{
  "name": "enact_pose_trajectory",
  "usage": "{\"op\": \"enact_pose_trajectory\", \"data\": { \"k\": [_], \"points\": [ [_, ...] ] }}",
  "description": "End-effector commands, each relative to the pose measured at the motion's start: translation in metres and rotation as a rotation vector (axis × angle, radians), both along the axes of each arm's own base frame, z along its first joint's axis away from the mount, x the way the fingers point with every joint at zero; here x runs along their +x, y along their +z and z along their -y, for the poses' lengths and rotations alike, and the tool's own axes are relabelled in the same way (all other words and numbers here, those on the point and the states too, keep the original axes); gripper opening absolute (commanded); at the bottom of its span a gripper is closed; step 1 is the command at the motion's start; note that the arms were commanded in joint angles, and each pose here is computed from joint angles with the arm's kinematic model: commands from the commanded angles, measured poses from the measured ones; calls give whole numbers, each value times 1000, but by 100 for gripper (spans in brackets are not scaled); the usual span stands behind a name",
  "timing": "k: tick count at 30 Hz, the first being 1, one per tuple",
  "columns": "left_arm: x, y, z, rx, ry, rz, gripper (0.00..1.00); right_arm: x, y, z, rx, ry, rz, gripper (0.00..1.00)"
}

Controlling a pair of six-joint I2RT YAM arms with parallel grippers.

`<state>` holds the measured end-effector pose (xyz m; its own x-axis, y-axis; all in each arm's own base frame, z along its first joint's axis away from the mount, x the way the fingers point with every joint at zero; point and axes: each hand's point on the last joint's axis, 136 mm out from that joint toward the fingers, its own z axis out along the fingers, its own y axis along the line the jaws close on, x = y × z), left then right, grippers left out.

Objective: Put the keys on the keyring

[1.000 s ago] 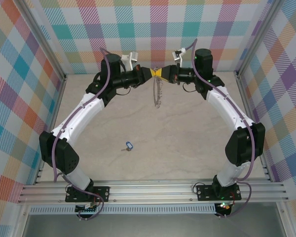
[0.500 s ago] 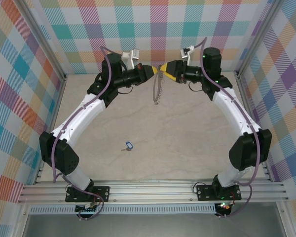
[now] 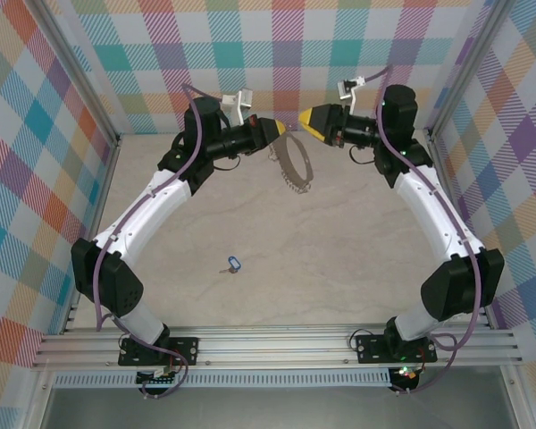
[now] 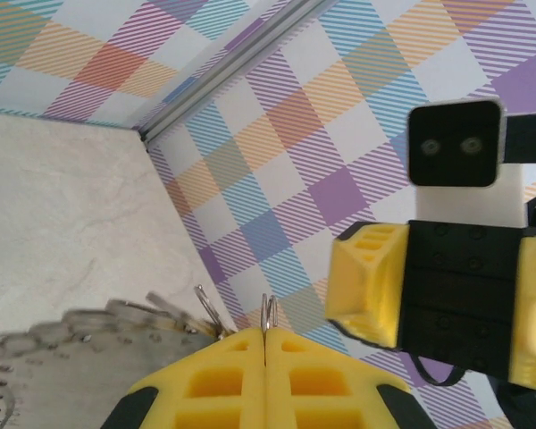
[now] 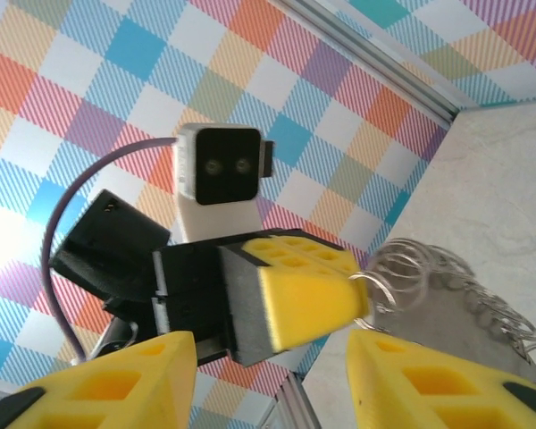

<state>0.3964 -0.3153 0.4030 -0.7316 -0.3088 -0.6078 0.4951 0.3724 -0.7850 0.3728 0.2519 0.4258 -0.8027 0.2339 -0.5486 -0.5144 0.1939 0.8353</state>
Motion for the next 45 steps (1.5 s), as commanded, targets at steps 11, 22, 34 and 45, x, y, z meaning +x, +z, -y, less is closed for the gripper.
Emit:
{"op": "enact_pose_trajectory", "data": {
  "k": [11,22,34,45],
  "points": [
    [-12,34,5,-60,-46,96,0,1,-11,-8,32,1,-16,40],
    [-10,35,8,-71,-56,95,0,6,-4,-21,45,38,1,33],
    [-8,34,10,-70,-57,92,0,7,-4,-23,43,46,2,3],
    [-8,35,10,-75,-62,94,0,8,1,-24,48,52,14,25]
  ]
}}
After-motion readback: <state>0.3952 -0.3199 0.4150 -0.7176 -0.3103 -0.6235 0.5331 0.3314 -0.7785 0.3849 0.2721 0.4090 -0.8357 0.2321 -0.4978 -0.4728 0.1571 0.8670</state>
